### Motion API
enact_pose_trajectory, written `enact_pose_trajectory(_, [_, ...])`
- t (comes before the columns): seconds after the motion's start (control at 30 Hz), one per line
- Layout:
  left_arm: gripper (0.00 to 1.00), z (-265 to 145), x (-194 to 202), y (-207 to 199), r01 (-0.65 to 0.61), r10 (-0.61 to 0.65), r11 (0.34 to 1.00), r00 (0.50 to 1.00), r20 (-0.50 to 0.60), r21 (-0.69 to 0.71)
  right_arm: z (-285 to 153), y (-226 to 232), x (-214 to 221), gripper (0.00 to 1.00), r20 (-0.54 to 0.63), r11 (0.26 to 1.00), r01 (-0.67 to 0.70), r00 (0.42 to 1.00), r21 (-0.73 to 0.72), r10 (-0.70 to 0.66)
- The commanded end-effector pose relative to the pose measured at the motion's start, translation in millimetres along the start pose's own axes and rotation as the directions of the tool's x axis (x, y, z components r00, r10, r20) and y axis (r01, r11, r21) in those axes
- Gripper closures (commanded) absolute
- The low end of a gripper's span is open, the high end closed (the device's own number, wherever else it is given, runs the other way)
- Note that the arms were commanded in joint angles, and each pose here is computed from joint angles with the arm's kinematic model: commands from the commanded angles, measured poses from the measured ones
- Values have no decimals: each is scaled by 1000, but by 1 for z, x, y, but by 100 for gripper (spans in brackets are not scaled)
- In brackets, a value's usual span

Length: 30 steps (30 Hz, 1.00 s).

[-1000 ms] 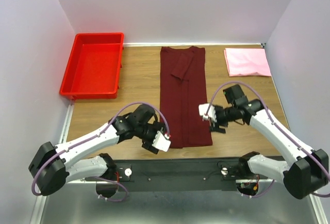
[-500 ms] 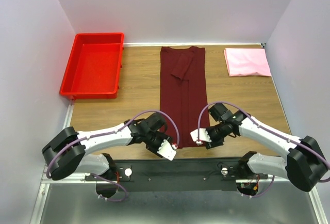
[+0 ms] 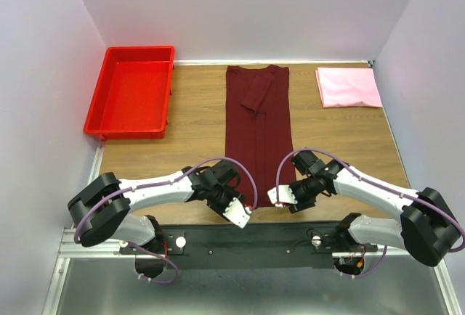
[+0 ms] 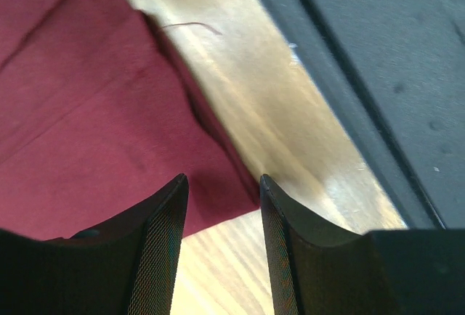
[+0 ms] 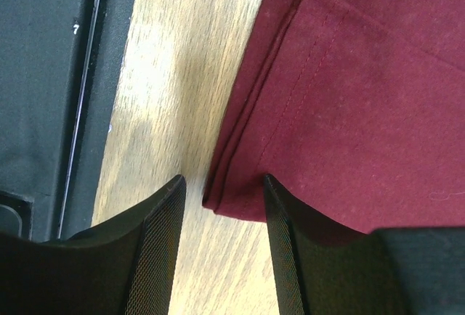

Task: Fold and stack the t-shirts
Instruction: Fold the tshirt

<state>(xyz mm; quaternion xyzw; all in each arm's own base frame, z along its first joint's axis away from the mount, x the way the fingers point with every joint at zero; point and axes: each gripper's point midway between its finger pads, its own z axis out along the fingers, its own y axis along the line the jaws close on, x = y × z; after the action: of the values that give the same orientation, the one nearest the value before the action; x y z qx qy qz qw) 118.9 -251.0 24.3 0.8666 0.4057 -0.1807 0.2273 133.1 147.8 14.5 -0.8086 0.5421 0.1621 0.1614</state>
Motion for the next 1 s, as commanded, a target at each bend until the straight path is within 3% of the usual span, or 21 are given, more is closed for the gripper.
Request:
enact_pose_trajectory(0.0, [48, 1, 0, -6, -53, 54, 997, 998, -25, 50, 9, -3, 12, 48, -55, 1000, 23, 998, 13, -22])
enact_pose_trajectory(0.17, [61, 11, 9, -16, -40, 47, 994, 996, -71, 102, 12, 1, 16, 55, -70, 1000, 27, 997, 9, -27])
enact_pose_trajectory(0.27, [75, 14, 15, -18, -25, 35, 993, 995, -92, 112, 14, 1, 17, 66, -74, 1000, 5, 997, 17, -4])
enact_pose_trajectory(0.33, [84, 13, 12, -11, -37, 43, 996, 996, -83, 78, 13, -1, 16, 81, -74, 999, -21, 997, 27, 23])
enact_pose_trajectory(0.37, [93, 12, 11, -9, -43, 48, 997, 996, -80, 72, 13, -3, 15, 86, -71, 999, -24, 997, 35, 26])
enact_pose_trajectory(0.43, [99, 11, 7, -3, -52, 55, 998, 996, -68, 46, 12, -4, 16, 95, -76, 998, -28, 997, 49, 32])
enact_pose_trajectory(0.5, [100, 9, 1, 2, -58, 59, 998, 997, -51, 34, 10, -7, 14, 99, -68, 997, -29, 997, 64, 34])
enact_pose_trajectory(0.77, [100, -6, -42, -15, -109, 99, 989, 991, 93, 103, -8, 14, -16, 100, 0, 998, 22, 1000, 54, -22])
enact_pose_trajectory(0.97, [100, -26, -54, 12, -49, 45, 998, 992, 121, 25, -22, -5, -25, 100, -6, 993, -29, 1000, 118, 30])
